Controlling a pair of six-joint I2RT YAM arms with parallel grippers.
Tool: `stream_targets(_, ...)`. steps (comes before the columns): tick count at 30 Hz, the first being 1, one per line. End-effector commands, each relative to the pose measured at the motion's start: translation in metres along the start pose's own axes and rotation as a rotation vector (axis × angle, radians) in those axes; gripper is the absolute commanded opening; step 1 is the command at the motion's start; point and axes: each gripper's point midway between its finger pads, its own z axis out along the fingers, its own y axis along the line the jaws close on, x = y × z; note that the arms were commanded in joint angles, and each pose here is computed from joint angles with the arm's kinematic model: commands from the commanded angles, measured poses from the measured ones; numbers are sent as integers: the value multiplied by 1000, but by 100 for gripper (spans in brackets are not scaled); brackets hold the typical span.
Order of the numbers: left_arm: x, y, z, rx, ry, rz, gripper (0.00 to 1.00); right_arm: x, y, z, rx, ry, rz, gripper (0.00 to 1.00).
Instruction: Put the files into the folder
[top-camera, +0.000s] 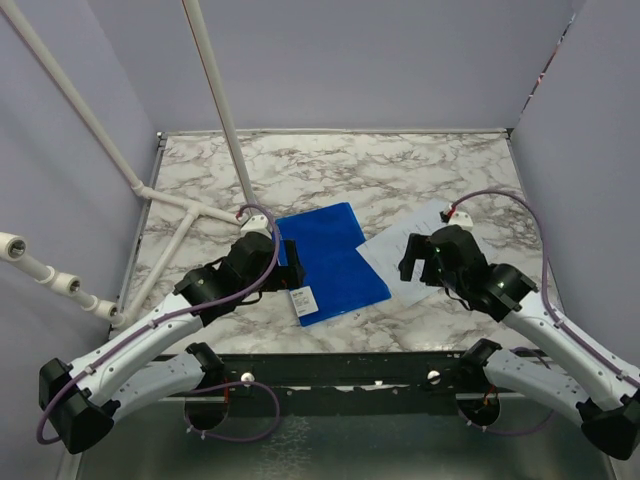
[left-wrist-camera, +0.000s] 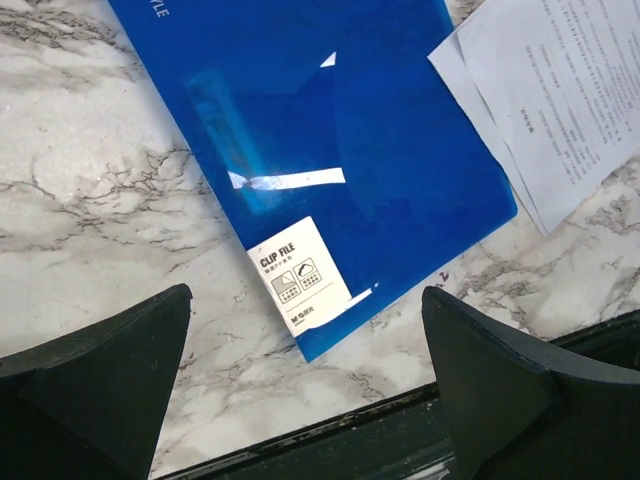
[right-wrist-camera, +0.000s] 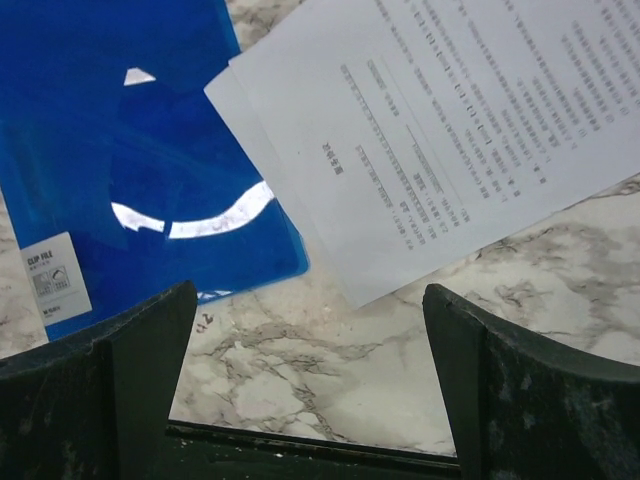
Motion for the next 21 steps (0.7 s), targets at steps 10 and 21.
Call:
stream_targets(10, 29, 24, 23, -102, 54, -52, 99, 72, 32, 53, -108, 240, 48, 99)
stream_targets(21, 42, 31, 36, -143, 101, -31, 99, 72, 57, 91, -129, 268, 20, 100)
